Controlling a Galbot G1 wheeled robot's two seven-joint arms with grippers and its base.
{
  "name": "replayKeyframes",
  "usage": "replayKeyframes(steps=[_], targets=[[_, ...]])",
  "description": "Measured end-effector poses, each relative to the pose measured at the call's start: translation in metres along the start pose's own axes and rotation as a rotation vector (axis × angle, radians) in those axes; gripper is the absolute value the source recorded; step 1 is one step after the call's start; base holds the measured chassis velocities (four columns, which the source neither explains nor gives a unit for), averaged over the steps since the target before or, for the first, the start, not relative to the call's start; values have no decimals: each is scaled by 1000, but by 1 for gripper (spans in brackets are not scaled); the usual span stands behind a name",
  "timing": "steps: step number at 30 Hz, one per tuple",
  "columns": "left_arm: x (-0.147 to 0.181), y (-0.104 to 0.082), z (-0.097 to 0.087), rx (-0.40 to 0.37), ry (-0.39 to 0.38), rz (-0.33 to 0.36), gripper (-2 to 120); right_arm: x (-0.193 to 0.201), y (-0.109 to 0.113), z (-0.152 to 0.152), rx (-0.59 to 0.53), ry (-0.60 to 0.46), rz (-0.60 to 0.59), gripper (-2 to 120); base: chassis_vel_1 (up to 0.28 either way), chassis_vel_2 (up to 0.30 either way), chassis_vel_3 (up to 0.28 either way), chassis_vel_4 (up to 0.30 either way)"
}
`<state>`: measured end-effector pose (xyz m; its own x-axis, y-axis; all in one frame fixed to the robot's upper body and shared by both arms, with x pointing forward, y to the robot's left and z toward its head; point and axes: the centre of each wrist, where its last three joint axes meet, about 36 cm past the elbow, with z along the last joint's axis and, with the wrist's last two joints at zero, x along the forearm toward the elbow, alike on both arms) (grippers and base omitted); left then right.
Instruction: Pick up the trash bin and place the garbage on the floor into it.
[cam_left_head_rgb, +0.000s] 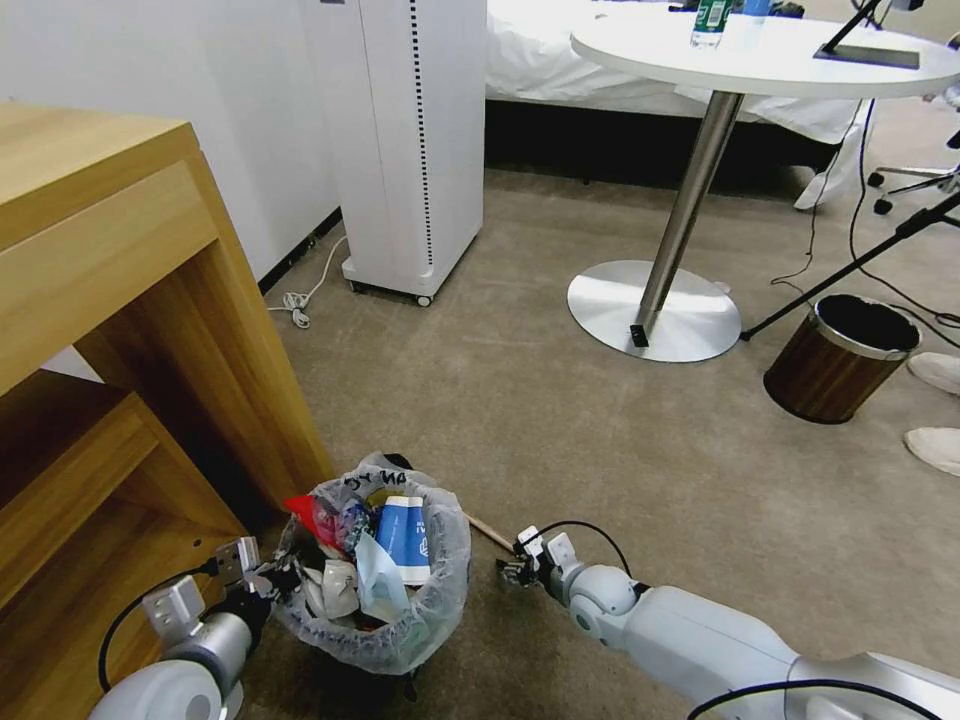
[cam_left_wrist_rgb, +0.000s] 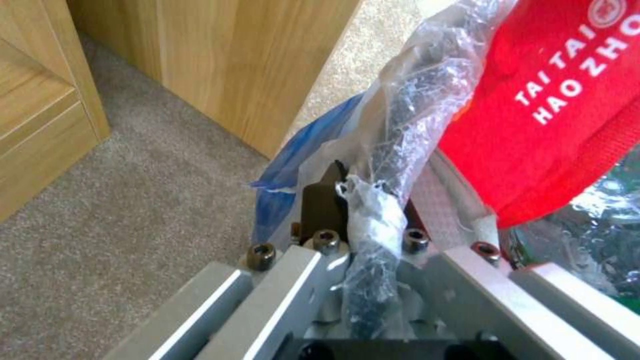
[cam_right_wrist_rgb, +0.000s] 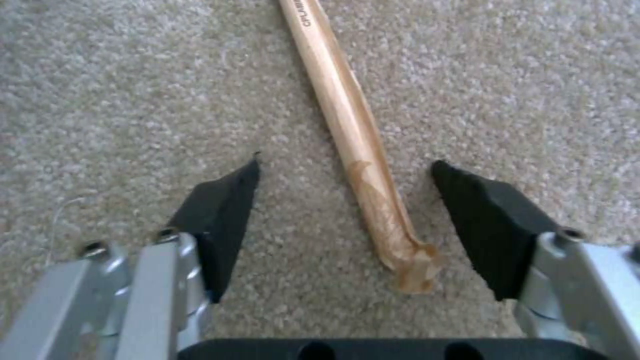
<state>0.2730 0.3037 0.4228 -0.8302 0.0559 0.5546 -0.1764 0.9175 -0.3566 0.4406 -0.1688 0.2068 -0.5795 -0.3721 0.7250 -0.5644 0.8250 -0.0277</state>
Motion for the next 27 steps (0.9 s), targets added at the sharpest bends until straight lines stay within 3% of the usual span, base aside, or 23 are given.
replayKeyframes(steps=[7,10,14,22,27], targets=[[-2,0,0,1,-3,0,1,4,-1,4,3,-8,5,45,0,0,0,0],[-3,0,1,3,-3,2,1,6,-5,9,8,-8,13,29,0,0,0,0],[-3,0,1,3,-3,1,1,9,-8,14,13,-8,20,17,0,0,0,0],[-5,-1,2,3,-2,3,1,14,-11,20,18,-13,27,2,0,0,0,0],[-6,0,2,1,0,0,1,25,-12,9,-4,-62,22,0,0,0,0,0]])
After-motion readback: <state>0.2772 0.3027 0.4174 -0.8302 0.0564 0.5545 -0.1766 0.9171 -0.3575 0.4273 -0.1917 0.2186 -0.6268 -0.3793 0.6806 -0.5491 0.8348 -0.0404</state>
